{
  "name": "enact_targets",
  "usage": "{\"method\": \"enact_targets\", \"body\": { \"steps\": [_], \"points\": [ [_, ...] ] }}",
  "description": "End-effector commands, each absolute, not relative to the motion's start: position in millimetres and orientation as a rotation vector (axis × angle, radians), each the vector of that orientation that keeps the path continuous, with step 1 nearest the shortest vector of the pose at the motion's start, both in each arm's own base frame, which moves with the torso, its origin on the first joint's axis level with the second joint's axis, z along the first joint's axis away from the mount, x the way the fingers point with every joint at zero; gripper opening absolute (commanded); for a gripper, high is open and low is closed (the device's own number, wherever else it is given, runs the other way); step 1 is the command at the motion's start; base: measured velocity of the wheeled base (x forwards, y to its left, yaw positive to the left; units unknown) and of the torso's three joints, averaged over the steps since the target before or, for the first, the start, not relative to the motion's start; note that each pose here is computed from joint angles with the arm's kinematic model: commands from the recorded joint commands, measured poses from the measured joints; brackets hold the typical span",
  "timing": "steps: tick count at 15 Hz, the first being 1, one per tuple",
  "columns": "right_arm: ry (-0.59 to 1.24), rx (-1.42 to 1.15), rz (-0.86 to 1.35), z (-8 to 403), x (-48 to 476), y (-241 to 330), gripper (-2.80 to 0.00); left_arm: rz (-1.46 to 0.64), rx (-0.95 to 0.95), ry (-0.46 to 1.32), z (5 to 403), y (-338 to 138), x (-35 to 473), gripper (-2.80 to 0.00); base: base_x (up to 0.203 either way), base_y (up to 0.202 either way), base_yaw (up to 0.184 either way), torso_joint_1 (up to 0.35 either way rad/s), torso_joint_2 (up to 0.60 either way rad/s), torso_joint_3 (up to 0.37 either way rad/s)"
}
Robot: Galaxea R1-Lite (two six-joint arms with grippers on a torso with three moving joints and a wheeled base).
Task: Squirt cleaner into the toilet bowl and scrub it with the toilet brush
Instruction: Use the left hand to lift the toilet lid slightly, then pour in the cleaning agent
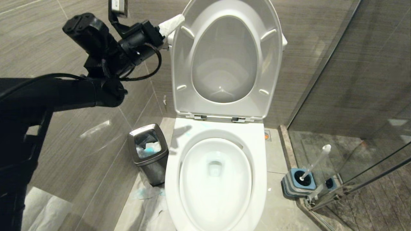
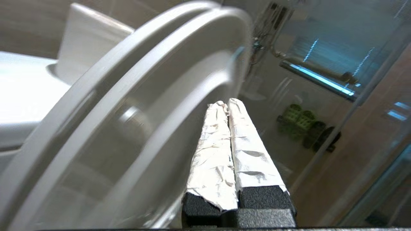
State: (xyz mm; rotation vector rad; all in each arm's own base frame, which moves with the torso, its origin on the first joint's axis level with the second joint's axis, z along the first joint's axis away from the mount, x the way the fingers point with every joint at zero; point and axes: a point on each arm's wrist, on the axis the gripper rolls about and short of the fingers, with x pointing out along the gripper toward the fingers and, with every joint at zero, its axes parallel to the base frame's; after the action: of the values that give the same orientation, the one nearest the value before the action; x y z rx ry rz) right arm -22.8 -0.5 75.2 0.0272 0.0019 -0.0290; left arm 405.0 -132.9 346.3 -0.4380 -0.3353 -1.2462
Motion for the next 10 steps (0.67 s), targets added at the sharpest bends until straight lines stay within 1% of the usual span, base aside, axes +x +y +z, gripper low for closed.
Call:
{"method": "enact_targets", "body": {
  "steps": [1,2,4,5,7,9,10],
  "points": [
    [0.004,0.027,-0.029,75.0,-22.6,-0.5,-2.80,-1.296,-0.467,-0.362,409.4,-122.8,347.1,-2.80,0.000,0.000,0.000,0.000,0.00,0.000],
    [0.004,0.028,-0.029,75.3,-22.7,-0.5,-2.80,-1.299,-0.500,-0.316,426.3,-118.0,327.1,-2.80,0.000,0.000,0.000,0.000,0.00,0.000],
    [0.004,0.028,-0.029,75.2,-22.7,-0.5,-2.80,-1.255,-0.572,-0.155,444.9,-105.9,296.6,-2.80,0.000,0.000,0.000,0.000,0.00,0.000],
    [0.003,0.028,-0.029,75.4,-22.7,-0.5,-2.80,-1.205,-0.608,-0.058,447.4,-96.5,286.0,-2.80,0.000,0.000,0.000,0.000,0.00,0.000],
    [0.003,0.028,-0.029,75.4,-22.7,-0.5,-2.80,-1.107,-0.638,0.052,448.5,-79.5,270.1,-2.80,0.000,0.000,0.000,0.000,0.00,0.000],
    [0.004,0.028,-0.029,75.2,-22.7,-0.5,-2.80,-0.960,-0.585,0.106,440.3,-71.8,261.5,-2.80,0.000,0.000,0.000,0.000,0.00,0.000],
    [0.005,0.028,-0.029,75.0,-22.6,-0.5,-2.80,-0.867,-0.516,0.082,437.6,-70.1,258.6,-2.80,0.000,0.000,0.000,0.000,0.00,0.000]
  ]
}}
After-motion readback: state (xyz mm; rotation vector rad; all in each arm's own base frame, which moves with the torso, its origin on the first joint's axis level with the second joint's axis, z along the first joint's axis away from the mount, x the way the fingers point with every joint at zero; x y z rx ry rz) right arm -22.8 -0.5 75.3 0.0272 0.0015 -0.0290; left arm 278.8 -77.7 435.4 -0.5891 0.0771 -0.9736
